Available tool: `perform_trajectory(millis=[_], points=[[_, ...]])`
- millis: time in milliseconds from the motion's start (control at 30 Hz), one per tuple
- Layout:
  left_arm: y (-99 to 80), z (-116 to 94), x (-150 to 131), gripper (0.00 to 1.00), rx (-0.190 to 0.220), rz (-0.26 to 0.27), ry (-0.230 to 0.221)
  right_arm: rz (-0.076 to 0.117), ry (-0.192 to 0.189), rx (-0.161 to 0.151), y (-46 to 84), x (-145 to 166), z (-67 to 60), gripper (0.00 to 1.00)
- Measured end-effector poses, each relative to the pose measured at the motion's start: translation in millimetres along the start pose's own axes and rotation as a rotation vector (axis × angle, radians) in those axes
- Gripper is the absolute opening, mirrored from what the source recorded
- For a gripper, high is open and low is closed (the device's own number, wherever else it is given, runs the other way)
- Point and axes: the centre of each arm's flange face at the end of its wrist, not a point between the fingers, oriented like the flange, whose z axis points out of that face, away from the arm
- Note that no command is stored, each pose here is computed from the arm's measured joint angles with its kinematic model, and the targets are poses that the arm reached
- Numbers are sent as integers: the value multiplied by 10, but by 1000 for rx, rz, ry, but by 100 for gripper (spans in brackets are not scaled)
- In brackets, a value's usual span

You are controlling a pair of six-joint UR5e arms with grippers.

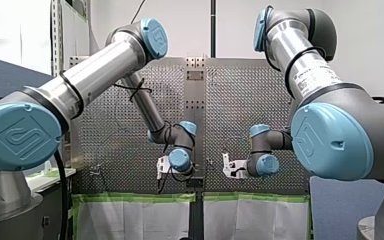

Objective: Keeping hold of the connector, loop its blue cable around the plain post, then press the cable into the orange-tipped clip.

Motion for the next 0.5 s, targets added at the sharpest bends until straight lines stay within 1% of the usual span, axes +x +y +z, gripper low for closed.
perform_trajectory(millis=[200,500], points=[[-112,-57,9,1,3,-7,-28,5,13,-8,44,13,14,0],[-117,-52,-1,1,-6,-12,-41,17,37,-21,119,36,36,0]])
